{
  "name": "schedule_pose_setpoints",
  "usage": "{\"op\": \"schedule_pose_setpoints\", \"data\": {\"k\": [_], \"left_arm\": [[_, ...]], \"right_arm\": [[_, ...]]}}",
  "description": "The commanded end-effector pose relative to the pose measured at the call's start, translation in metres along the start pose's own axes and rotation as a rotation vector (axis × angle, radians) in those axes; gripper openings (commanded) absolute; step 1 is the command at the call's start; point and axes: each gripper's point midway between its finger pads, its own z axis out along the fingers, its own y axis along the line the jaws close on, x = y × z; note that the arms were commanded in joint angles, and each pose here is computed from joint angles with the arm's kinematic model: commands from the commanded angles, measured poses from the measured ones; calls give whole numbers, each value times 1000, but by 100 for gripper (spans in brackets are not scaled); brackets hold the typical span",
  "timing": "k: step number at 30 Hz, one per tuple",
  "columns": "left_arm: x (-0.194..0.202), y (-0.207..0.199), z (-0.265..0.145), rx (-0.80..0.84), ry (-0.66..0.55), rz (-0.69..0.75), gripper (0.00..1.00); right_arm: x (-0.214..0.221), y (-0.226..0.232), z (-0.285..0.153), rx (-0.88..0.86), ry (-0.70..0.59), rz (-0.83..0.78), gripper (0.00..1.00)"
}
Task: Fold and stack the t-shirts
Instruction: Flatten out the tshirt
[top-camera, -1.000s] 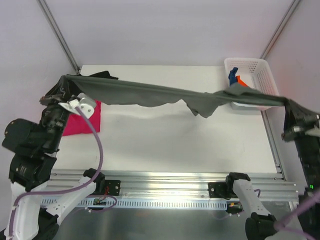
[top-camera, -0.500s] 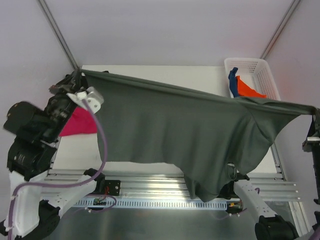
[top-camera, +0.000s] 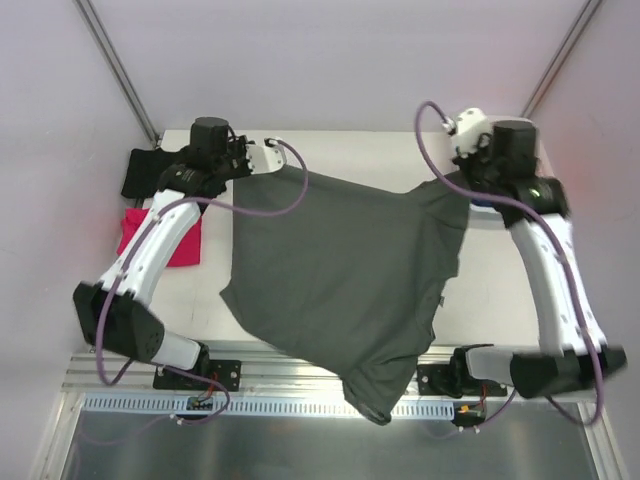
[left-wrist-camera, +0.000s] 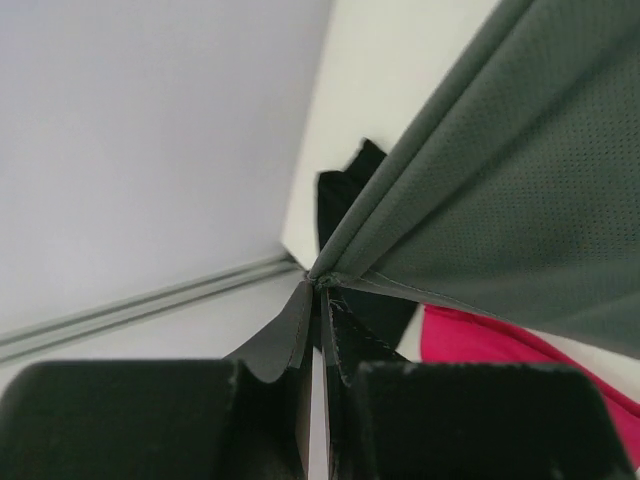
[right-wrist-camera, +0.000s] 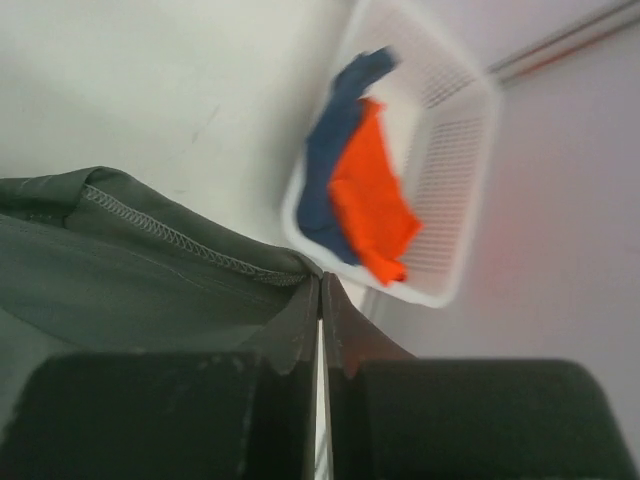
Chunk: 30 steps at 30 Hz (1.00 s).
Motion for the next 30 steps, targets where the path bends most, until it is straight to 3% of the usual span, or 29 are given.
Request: {"op": "schedule_pose_setpoints", "data": {"k": [1,3,4,6,7,8,14,25,30], "left_arm": [[28,-9,55,70,59,-35,0],[42,1,79,70,101,-44,0],[57,-13,105,117,147,-48,0],[69,-3,125,107,172,-55,0],[80,-19,147,152,195,-59,0],[84,-20,155,155,201,-61,0],[101,-33,211,192,221,-66,0],[112,-32,263,167,248,-51,0],[110,-15,250,118,285,-59,0]], "right_arm": [[-2,28,76,-110,45,92,0],[12,46,129,-184,149,60,1],[-3,35,142,-172,136,60,1],[-4,37,168,-194,179,51,1],[15,52,203,-228,254,44,1],[-4,40,210,-200,222,47,1],[20,50,289,-168,289,43,1],[34,85,351,-189,257,27,1],[12,59,343,-119,203,84,1]]}}
